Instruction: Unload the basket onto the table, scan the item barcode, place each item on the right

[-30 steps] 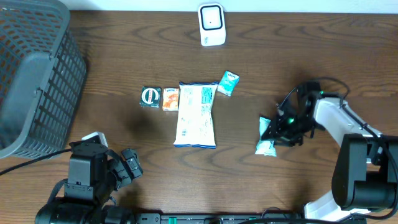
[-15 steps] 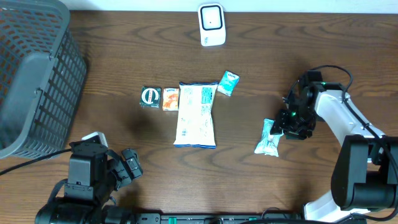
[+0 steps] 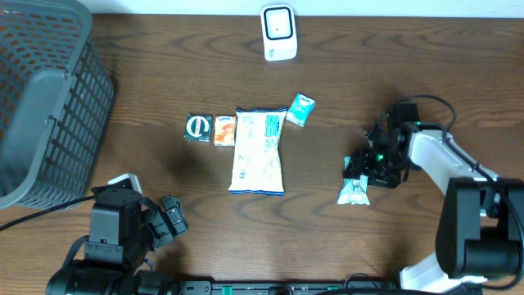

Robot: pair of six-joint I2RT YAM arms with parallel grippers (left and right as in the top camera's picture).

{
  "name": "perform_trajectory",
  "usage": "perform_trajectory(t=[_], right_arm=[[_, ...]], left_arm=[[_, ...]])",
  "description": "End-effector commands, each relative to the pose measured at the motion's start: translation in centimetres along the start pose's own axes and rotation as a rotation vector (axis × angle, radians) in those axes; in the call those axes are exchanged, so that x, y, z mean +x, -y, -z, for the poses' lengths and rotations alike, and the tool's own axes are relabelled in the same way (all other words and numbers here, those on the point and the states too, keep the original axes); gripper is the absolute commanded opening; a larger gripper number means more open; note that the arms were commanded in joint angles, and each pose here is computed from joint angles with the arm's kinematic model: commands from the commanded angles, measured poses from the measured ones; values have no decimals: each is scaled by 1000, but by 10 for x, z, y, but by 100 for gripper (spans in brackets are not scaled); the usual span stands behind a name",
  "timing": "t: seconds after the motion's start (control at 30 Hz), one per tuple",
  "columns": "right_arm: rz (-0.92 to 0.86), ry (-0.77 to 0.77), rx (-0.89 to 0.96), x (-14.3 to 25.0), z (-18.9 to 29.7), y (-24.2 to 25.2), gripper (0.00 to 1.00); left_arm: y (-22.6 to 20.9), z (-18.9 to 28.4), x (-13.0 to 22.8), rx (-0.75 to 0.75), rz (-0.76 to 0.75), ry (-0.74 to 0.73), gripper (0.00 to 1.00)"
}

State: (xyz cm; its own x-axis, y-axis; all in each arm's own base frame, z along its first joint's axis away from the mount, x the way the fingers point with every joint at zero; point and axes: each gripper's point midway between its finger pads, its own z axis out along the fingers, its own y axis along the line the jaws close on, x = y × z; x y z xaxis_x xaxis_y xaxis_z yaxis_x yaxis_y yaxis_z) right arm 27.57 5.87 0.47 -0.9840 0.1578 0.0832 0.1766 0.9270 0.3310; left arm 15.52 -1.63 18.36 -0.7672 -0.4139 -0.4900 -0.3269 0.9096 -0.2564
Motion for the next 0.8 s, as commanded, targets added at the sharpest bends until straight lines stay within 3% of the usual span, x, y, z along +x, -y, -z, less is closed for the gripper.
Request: perform_trajectory(t=[0.0, 0.1, 0.13, 0.2, 0.27, 0.3, 0.57, 0.77], right_arm=[[25, -30, -91, 18, -20, -12, 66], [44, -35, -117, 24, -28, -18, 58], [50, -39, -128, 26, -29, -21, 49], [65, -41, -141, 26, -29, -26, 22], [79, -42, -164, 26, -28, -34, 5], [86, -42, -180, 25, -27, -39, 1], [143, -32, -167, 7, -1, -60, 1], [198, 8, 98, -13, 30, -50, 1]], left_arm=[[-2, 0, 0, -9, 0, 5, 98], [-2, 0, 0, -9, 0, 5, 97], [-2, 0, 0, -9, 0, 5, 98], [-2, 0, 0, -9, 0, 5, 98], [-2, 0, 0, -9, 0, 5, 97], [-2, 0, 0, -9, 0, 5, 98], [-2, 0, 0, -9, 0, 5, 97], [-2, 0, 0, -9, 0, 5, 97]])
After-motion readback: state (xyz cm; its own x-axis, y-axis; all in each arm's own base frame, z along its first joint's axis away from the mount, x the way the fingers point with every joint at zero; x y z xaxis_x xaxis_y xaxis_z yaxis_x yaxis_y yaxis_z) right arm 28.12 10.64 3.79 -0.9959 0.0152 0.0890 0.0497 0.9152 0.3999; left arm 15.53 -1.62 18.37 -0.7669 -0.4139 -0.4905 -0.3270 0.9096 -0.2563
